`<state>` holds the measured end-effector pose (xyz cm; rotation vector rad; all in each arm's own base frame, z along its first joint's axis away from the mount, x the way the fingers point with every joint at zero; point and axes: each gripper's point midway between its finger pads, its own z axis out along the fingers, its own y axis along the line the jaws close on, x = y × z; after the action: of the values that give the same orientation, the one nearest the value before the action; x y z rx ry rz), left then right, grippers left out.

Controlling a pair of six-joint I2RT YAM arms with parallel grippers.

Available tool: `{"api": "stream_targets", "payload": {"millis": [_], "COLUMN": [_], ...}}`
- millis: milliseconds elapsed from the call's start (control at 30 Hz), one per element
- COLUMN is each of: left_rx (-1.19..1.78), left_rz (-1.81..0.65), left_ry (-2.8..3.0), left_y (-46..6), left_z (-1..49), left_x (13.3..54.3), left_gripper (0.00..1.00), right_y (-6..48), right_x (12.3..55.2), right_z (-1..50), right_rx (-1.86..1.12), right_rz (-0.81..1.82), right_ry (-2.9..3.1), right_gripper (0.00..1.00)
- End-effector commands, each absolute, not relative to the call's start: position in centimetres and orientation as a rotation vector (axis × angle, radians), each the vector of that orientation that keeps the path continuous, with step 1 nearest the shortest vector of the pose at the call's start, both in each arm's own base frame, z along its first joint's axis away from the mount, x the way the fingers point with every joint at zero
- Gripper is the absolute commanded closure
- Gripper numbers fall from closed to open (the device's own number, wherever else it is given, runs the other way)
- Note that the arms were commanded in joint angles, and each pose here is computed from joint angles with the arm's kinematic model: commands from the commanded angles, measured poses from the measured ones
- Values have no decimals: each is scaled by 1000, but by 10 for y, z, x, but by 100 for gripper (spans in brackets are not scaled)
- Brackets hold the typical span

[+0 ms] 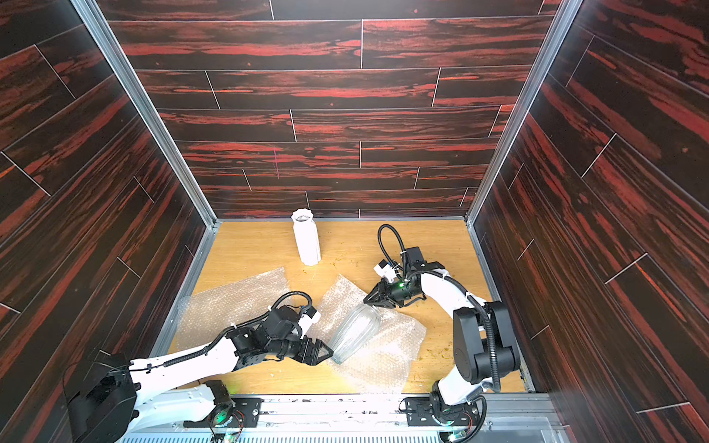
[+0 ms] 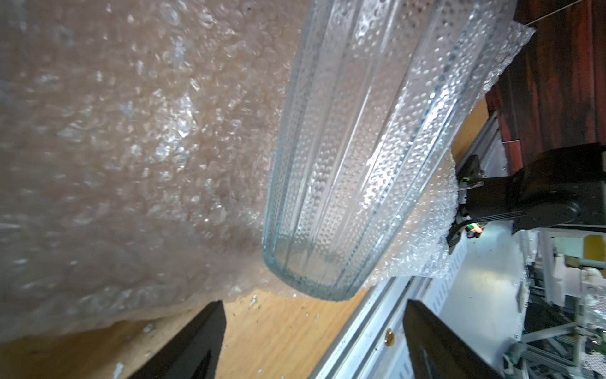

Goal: Unwrap the vase from the bubble wrap
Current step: Pick up the vase from the bubble wrap.

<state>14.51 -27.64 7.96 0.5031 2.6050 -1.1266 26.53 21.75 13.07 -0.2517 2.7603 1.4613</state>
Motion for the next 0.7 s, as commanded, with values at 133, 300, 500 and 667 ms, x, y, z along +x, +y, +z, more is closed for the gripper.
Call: {"api": "stream_targets", "payload": {"millis": [133, 300, 500, 667], "left_rx": [545, 520, 493, 472], "left_rz": [-1362, -1364, -1299, -1282], "left_ry": [2566, 2573, 2568, 2559], "left_y": [-310, -316, -312, -310], "left_z": [87, 78, 73, 70], "left_x": [129, 133, 141, 143], "left_gripper": [15, 17, 19, 19], "right_y": [226, 228, 234, 243], "right_x": [247, 236, 221, 212], "right_z": [152, 152, 150, 150], "right_rx": [-357, -366, -424, -507], "right_rz": [1506, 1517, 1497, 1458], "right_ry": [2717, 2736, 2782, 2823], "right_gripper": [70, 69, 68, 67]}}
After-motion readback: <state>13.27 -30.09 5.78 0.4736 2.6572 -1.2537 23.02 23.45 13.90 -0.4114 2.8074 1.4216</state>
